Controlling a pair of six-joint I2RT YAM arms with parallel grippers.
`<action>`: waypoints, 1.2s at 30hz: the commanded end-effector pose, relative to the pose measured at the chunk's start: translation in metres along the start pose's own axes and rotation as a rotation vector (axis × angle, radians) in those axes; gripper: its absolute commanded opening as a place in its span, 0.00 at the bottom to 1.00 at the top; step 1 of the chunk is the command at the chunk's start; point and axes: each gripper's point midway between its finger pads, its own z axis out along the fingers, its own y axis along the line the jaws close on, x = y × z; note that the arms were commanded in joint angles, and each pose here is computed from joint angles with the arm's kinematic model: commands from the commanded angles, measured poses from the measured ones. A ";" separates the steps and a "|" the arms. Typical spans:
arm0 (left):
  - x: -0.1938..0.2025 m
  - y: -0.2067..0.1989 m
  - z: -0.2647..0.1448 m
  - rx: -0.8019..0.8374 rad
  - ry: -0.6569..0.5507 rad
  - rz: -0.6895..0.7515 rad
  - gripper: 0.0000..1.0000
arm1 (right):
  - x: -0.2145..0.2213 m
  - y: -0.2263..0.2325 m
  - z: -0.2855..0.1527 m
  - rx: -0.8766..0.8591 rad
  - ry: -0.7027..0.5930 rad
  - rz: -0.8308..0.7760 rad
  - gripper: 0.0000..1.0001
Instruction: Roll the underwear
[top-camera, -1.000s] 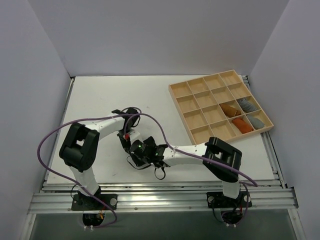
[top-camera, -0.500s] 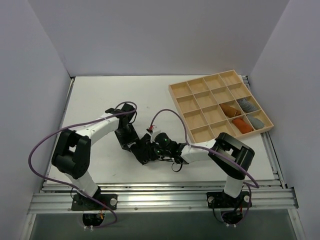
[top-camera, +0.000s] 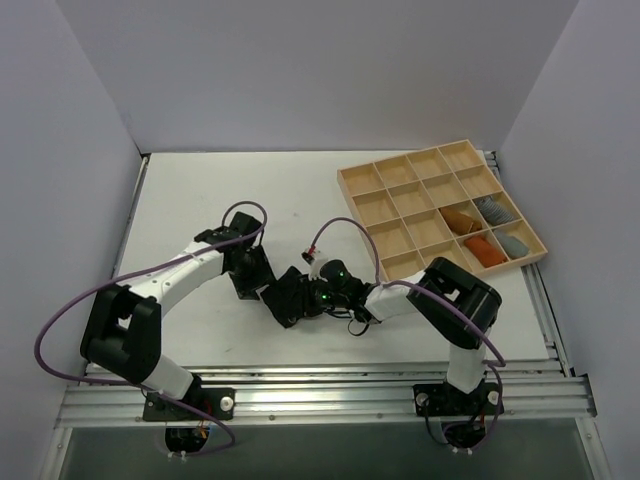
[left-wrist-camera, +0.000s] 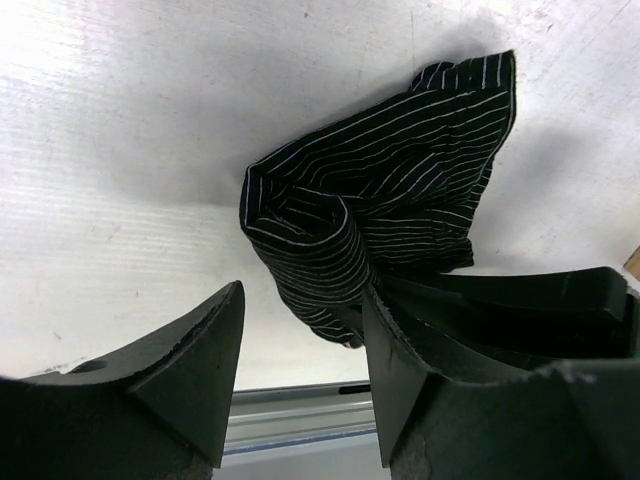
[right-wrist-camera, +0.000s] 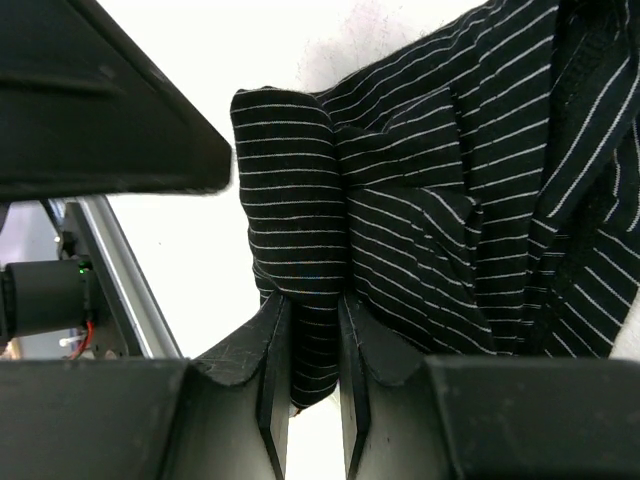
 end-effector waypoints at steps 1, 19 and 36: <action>-0.006 -0.013 0.010 0.076 -0.023 0.054 0.58 | 0.068 -0.063 -0.011 0.205 0.198 0.076 0.00; 0.011 0.009 0.069 -0.028 0.082 0.087 0.15 | 0.003 -0.039 -0.032 0.338 0.094 -0.021 0.39; 0.030 0.029 0.049 -0.239 0.227 0.053 0.05 | -0.021 0.049 -0.024 0.494 0.006 -0.562 0.57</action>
